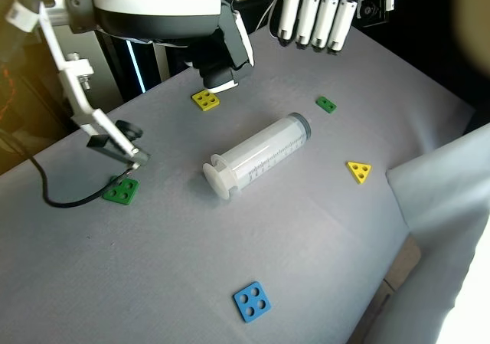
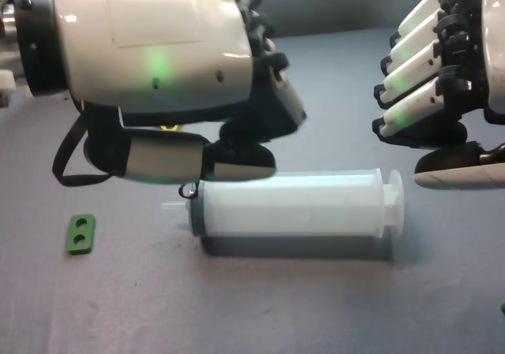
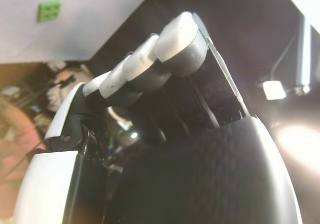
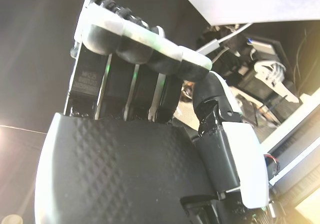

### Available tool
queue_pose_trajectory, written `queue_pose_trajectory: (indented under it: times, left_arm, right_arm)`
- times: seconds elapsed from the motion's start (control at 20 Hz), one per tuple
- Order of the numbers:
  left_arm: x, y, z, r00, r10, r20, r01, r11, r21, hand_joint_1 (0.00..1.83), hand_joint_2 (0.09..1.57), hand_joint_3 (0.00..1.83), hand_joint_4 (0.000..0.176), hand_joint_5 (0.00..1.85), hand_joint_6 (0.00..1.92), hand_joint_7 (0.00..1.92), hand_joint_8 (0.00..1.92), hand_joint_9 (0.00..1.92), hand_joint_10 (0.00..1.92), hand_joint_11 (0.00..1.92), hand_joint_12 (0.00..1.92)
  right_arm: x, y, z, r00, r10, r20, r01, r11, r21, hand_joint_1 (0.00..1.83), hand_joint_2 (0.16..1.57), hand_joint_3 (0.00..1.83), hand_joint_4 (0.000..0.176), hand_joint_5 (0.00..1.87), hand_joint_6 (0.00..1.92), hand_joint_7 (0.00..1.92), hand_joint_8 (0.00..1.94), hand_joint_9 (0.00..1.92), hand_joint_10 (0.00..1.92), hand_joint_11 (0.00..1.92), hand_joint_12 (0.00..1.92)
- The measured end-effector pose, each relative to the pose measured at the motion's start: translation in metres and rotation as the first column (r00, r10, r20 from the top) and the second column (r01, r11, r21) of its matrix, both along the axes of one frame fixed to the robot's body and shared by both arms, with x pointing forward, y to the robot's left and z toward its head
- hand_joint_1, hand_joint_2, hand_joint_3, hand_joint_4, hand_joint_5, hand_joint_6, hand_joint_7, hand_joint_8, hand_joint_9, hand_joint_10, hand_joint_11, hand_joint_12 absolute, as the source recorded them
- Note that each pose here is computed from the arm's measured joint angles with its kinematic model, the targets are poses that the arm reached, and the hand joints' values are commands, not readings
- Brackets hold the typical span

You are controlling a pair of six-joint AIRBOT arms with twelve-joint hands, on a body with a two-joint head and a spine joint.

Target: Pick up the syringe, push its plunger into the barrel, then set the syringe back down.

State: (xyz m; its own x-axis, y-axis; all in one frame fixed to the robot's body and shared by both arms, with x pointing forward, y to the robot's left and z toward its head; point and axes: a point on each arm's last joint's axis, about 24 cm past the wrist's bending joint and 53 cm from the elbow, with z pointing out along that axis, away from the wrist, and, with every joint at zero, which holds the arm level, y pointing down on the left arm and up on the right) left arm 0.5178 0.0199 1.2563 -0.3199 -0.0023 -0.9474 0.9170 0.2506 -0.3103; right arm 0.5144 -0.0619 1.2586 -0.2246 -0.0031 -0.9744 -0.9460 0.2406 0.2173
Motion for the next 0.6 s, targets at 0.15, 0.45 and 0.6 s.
queue_pose_trajectory:
  times: [0.15, 0.45, 0.6]
  left_arm:
    - [0.003, 0.004, 0.004, 0.9996, -0.014, 0.024, 0.014, 0.9999, -0.008, 0.56, 1.51, 0.00, 0.000, 1.07, 1.92, 1.19, 1.92, 1.16, 1.92, 1.16, 1.92]
    - [-0.028, -0.014, -0.002, 0.9960, -0.088, 0.017, 0.088, 0.9961, 0.005, 0.55, 1.51, 0.00, 0.000, 1.08, 1.92, 1.20, 1.92, 1.17, 1.92, 1.19, 1.92]
    - [-0.038, -0.021, -0.008, 0.9953, -0.096, -0.006, 0.096, 0.9953, 0.009, 0.56, 1.51, 0.00, 0.000, 1.08, 1.92, 1.18, 1.92, 1.16, 1.92, 1.17, 1.92]
  right_arm:
    - [0.002, -0.001, -0.001, 1.000, -0.008, 0.001, 0.008, 1.000, -0.003, 0.44, 1.55, 0.00, 0.000, 0.94, 1.92, 1.02, 1.94, 1.02, 1.92, 1.08, 1.92]
    - [0.004, -0.002, -0.001, 1.000, -0.017, 0.001, 0.017, 1.000, -0.006, 0.45, 1.54, 0.00, 0.000, 0.94, 1.92, 1.02, 1.94, 1.01, 1.92, 1.06, 1.92]
    - [0.004, -0.002, -0.003, 1.000, -0.018, -0.007, 0.018, 1.000, -0.006, 0.43, 1.54, 0.00, 0.000, 0.95, 1.92, 1.02, 1.94, 1.02, 1.92, 1.08, 1.92]
